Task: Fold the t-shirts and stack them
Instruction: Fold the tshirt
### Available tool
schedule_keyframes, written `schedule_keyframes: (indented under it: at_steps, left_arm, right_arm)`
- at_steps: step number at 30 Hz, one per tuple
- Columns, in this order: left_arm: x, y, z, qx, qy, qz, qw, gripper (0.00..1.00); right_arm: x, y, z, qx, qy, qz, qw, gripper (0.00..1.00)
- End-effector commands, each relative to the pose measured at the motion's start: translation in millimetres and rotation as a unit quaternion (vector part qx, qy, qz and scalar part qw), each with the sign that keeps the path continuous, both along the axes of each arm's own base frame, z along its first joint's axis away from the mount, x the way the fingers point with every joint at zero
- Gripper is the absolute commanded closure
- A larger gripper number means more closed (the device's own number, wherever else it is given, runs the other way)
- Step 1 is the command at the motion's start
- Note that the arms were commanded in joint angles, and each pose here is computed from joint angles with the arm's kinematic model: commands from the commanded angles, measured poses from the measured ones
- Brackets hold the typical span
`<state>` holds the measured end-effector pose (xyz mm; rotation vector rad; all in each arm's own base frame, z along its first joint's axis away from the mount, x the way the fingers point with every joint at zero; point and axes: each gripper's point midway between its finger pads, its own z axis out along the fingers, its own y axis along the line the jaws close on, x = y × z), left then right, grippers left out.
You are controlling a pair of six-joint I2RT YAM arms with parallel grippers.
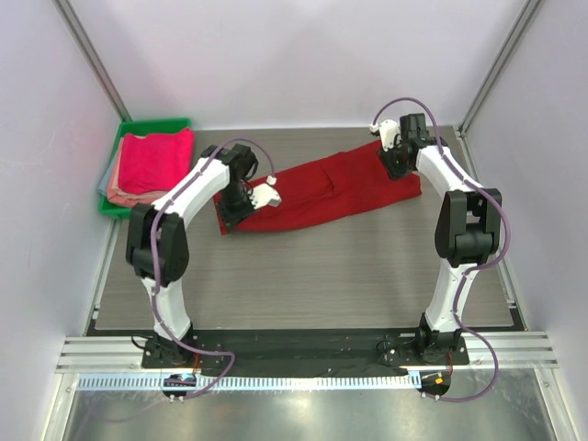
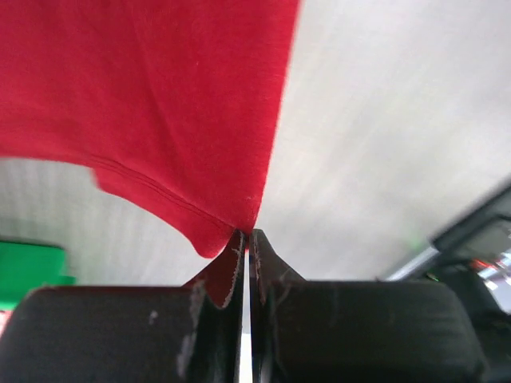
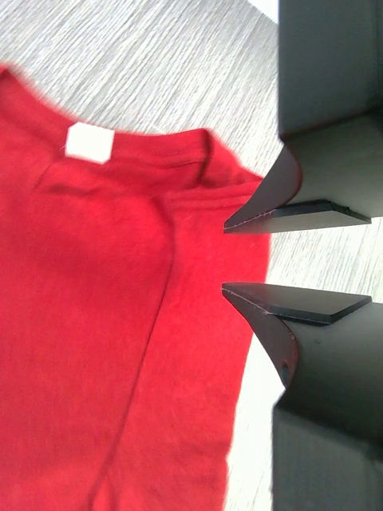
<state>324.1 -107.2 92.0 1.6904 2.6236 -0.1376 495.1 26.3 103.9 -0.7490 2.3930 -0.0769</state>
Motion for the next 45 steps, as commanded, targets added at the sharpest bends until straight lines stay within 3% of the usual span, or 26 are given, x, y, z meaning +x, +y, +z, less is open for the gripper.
schedule_keyframes:
  at_steps: [1,7,13,24,30,37,45]
  left_arm:
    - [-73.4,-4.3,26.4,-0.008,0.085,-0.026,0.996,1.0]
    - [-140.7,-23.4,34.9,-0.013,0.131,-0.063,0.989,0.99]
    - [-181.3,-47.7,30.5,-0.014,0.16,-0.101,0.982,0.99]
    - [-203.7,-102.4,31.3,-0.036,0.164,-0.163,0.972,1.0]
    - [-195.2,-145.6,27.0,-0.063,0.171,-0.156,0.971,0.98]
    - [-192.7,-186.7,15.9,-0.067,0.187,-0.187,0.962,0.98]
    - [-187.8,-227.6,6.7,-0.076,0.181,-0.2,0.96,0.96]
  right_arm:
    - [3.3,-8.9,27.7,-0.017,-0.032,-0.025,0.999,0.64]
    - [14.0,-7.1,1.4,-0.026,0.004,-0.023,0.999,0.66]
    - [43.5,-5.8,-29.0,-0.057,0.019,-0.025,0.998,0.66]
    - [73.3,29.4,-75.9,-0.081,0.052,0.02,0.995,0.68]
    - [128.8,63.3,-73.5,-0.078,-0.019,0.054,0.995,0.69]
    - [163.9,100.8,-83.8,-0.073,-0.096,0.095,0.988,0.73]
    - [193.0,168.0,-66.1,0.007,-0.191,0.126,0.973,0.73]
